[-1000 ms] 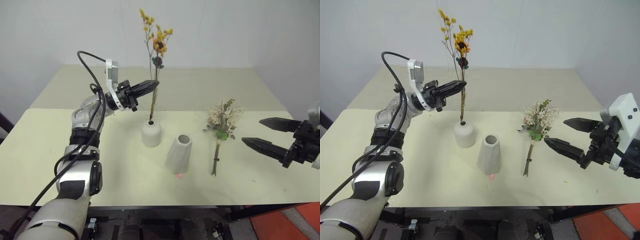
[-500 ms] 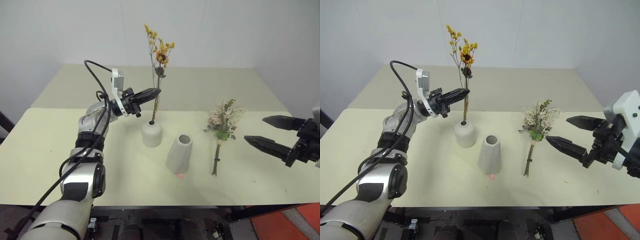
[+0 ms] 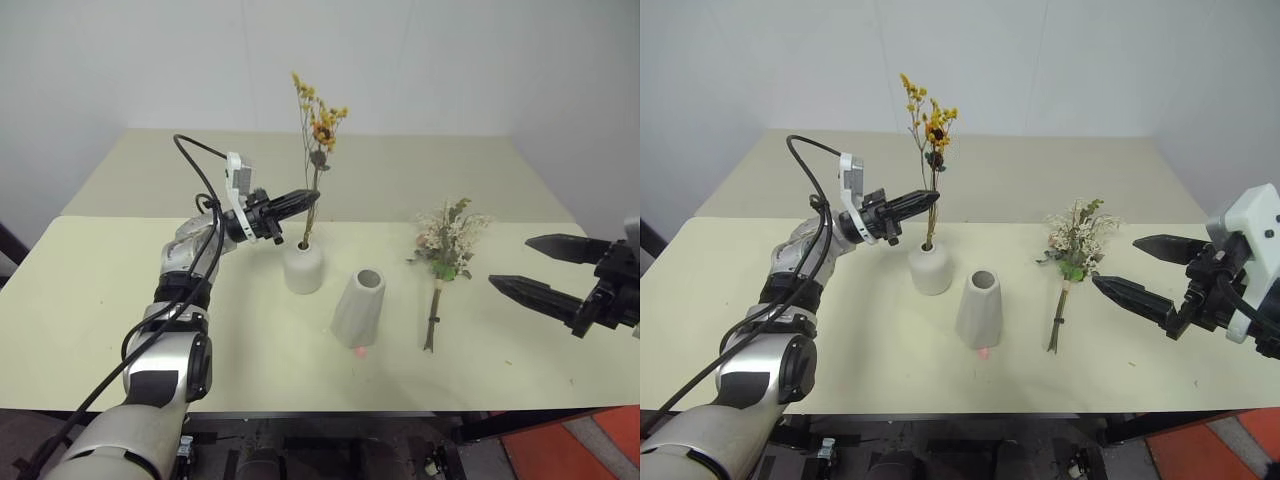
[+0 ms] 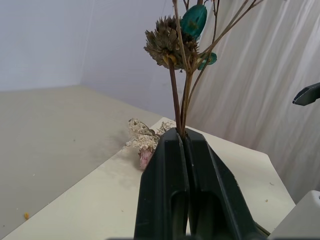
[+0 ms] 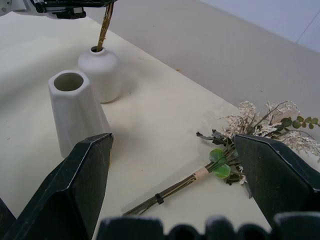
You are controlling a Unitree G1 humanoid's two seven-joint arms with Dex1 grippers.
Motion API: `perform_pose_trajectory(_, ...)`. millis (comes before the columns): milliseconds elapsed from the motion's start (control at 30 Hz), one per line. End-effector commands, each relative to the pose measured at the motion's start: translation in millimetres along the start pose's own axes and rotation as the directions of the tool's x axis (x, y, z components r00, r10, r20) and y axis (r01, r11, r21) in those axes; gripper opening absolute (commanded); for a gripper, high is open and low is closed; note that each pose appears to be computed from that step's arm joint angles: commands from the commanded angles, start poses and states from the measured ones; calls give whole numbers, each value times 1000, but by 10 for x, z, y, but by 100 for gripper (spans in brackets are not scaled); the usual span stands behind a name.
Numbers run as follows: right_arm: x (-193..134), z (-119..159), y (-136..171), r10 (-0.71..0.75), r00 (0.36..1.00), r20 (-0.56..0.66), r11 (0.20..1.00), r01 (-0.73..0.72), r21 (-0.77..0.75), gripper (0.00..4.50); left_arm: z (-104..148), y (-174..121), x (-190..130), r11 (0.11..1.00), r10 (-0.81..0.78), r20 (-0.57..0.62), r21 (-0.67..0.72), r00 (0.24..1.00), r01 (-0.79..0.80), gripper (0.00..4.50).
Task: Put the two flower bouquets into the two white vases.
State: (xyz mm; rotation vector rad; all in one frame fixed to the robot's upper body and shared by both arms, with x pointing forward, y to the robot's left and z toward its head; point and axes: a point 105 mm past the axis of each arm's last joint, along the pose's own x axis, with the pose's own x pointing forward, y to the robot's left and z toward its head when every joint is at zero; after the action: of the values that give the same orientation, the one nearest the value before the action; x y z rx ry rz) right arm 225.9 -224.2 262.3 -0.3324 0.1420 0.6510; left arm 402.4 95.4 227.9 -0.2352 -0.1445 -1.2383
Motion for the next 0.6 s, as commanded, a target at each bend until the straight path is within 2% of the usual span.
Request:
perform_pose_trajectory(33, -44, 84, -1, -11, 1000, 11, 999, 12, -38, 450, -21, -29, -13, 1000, -13, -83, 15, 996, 14, 49)
perform_pose_trajectory(133, -49, 61, 1, -9, 1000, 3, 999, 9, -33, 450, -22, -57, -90, 1000, -19, -106, 18, 994, 21, 136)
perform_pose_trajectory(300, -36, -9, 8, -6, 1000, -21, 1000, 6, -31, 450, 120, -115, -429, 998, 29, -112, 55, 993, -23, 288)
perform_pose_trajectory(467, 14, -95, 17, 2, 1000, -28, 1000, -2, -5, 450, 234, -337, -807, 990, 68, -182, 132, 981, -44, 448)
perform_pose_trajectory(600, 129, -174, 29, 23, 999, -39, 999, -22, 26, 450, 340, -486, -852, 979, 54, -208, 202, 977, -12, 448)
